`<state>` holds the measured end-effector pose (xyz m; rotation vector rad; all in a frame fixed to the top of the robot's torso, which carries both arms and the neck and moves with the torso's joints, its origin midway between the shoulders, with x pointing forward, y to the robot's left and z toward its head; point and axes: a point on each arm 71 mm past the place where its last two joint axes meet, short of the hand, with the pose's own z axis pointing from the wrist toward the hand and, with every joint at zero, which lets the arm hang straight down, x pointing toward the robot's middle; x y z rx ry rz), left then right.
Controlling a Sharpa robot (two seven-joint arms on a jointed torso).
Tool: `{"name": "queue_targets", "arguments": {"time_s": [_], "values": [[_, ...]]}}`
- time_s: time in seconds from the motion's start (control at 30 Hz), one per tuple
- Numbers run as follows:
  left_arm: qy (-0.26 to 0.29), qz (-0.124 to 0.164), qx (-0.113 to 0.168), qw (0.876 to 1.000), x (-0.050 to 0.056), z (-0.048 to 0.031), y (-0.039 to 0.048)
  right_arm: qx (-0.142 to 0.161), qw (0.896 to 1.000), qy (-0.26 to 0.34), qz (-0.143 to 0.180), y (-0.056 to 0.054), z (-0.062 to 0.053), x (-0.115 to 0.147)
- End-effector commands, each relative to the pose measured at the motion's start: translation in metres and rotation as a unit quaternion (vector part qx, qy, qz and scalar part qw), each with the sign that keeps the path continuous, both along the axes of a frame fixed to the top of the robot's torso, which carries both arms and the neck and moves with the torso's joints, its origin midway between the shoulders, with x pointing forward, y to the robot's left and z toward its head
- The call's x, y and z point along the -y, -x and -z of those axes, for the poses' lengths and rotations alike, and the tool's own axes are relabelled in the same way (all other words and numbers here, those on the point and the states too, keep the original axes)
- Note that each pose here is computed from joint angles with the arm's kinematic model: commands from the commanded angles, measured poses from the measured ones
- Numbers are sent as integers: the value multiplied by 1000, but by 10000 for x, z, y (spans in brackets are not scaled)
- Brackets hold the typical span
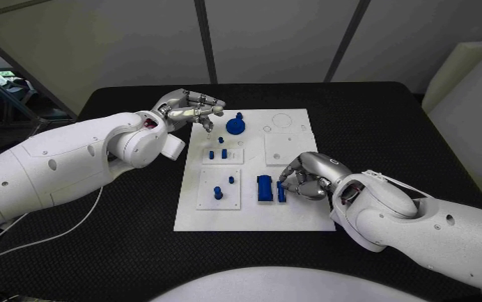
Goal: Assemble the parts on the task board
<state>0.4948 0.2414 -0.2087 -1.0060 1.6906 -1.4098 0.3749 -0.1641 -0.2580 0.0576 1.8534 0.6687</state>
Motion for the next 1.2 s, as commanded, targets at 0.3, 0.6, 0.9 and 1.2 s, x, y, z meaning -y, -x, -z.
{"name": "queue_targets", "arguments": {"time_s": [0.3,0.6,0.9,1.2], "values": [[3,6,-2,1000,12,-6,1,35,999,-15,16,-40,-31,-24],[3,6,-3,1000,15,-4,0,43,999,-21,24,-42,-44,-11],[3,1,1,1000,5,2,-9,18,992,-122,10,51,-144,96],[32,-39,20,999,-15,-14,-43,-45,950,-303,56,-324,-271,406]]}}
